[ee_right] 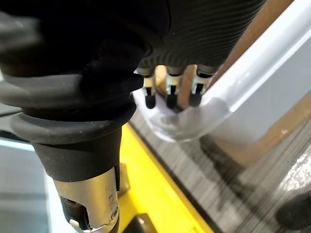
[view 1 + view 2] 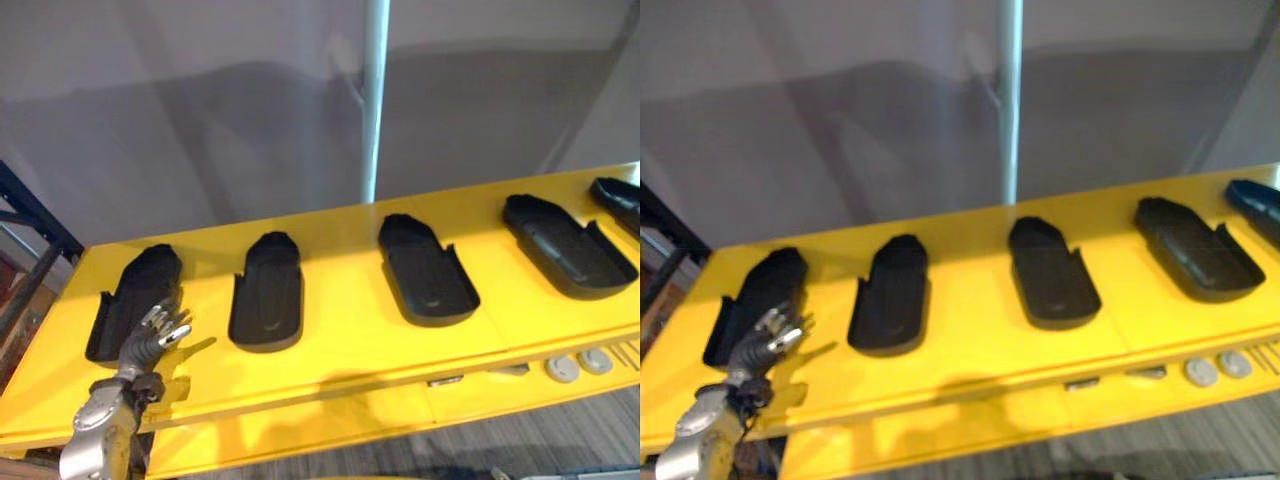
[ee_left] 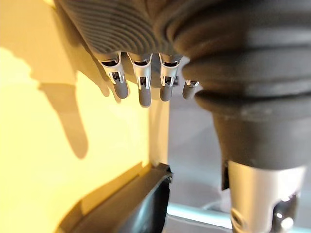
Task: Walk over and take plastic housings, then place them on the shelf
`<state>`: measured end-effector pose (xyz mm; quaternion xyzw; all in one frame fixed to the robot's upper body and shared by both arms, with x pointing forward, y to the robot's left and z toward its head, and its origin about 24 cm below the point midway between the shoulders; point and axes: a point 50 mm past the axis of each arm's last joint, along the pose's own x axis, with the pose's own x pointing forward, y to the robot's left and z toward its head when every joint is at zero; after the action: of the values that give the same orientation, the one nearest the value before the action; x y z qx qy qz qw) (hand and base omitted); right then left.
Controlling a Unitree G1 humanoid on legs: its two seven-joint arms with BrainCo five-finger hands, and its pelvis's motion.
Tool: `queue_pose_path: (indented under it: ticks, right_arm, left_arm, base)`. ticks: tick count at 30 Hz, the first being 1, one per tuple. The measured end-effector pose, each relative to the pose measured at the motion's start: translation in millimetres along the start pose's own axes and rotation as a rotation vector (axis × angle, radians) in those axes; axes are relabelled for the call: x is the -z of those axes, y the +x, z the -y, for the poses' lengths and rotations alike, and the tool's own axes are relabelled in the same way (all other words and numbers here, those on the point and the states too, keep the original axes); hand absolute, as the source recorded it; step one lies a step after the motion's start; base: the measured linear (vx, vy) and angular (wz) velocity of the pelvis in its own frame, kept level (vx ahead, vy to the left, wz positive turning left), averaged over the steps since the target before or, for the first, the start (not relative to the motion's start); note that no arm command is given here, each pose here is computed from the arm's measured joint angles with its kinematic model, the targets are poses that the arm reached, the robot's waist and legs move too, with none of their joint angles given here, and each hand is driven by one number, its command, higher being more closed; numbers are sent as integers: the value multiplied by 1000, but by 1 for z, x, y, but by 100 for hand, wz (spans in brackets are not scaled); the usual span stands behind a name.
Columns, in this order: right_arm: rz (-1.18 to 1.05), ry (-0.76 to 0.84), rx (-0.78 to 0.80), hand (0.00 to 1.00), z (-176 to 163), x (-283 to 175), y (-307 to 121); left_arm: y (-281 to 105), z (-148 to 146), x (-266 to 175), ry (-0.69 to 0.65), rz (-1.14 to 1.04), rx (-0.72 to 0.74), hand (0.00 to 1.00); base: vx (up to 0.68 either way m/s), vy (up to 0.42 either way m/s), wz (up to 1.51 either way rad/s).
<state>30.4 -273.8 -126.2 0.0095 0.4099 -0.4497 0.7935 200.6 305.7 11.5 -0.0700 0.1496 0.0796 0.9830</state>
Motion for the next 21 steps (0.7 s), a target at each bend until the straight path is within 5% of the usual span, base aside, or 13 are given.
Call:
queue_pose_path:
  ticks: [13,21]
  right_arm:
    - [6,-15,-4,0,-1,-1,0]
    - [-5,4,8,0,0,2,-1]
  left_arm:
    - [2,0,-6,-14,62,-39,0]
    - [-19,63,-82,-76,575,343,0]
  base:
    - [0,0,0]
    - [0,0,1]
